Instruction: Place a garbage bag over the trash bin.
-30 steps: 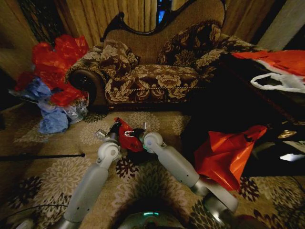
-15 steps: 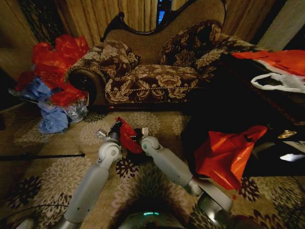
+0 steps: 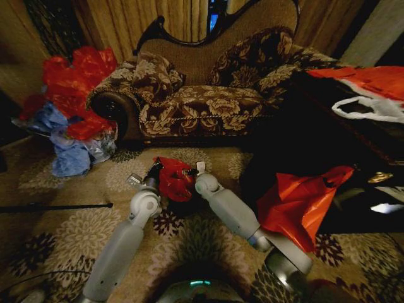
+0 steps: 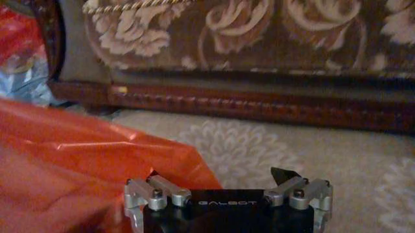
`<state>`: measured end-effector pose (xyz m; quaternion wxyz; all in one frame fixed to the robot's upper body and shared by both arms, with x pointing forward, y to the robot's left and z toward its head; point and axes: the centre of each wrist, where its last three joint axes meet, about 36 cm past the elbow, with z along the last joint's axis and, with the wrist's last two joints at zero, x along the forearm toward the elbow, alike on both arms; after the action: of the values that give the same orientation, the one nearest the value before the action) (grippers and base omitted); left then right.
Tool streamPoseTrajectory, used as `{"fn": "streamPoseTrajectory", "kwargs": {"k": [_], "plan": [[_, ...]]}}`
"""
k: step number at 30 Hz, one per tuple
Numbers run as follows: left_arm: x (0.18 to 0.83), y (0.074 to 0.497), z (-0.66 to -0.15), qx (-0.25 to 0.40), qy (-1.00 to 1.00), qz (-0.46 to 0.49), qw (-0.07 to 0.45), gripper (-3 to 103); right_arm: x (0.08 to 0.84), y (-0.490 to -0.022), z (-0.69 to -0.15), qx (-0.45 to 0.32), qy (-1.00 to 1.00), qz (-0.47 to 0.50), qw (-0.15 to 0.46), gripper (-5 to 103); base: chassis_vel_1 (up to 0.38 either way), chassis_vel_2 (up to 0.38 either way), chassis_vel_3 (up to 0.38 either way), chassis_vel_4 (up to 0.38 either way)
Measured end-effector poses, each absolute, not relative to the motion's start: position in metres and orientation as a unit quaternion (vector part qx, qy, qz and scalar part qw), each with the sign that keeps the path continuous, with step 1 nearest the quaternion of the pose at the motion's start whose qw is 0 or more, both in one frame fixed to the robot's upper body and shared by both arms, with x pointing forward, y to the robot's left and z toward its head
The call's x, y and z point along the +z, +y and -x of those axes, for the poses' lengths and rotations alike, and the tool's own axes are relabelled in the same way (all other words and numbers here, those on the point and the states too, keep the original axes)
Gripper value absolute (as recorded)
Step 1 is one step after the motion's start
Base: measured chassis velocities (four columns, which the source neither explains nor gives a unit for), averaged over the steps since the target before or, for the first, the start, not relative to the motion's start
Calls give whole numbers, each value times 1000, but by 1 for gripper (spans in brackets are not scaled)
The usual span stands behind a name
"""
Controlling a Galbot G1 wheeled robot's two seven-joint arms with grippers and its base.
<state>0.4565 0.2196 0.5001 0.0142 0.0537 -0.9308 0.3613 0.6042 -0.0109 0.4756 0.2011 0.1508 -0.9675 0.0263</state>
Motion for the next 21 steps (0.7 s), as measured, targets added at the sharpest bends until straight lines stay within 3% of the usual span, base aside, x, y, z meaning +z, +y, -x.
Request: {"fn": "streamPoseTrajectory", "kwargs": {"k": [10, 18, 21], "plan": [[494, 221, -450, 359, -931, -57, 20, 0, 478, -34, -637, 58, -970, -148, 181, 100, 0, 0, 0, 0], [492, 220, -448, 360, -931, -57, 22, 0, 468, -69, -634, 73, -952, -240, 175, 100, 0, 0, 0, 0], [490, 218, -449, 359, -931, -58, 22, 0, 474, -74, -607, 23, -945, -256, 202, 100, 0, 0, 0, 0]]}}
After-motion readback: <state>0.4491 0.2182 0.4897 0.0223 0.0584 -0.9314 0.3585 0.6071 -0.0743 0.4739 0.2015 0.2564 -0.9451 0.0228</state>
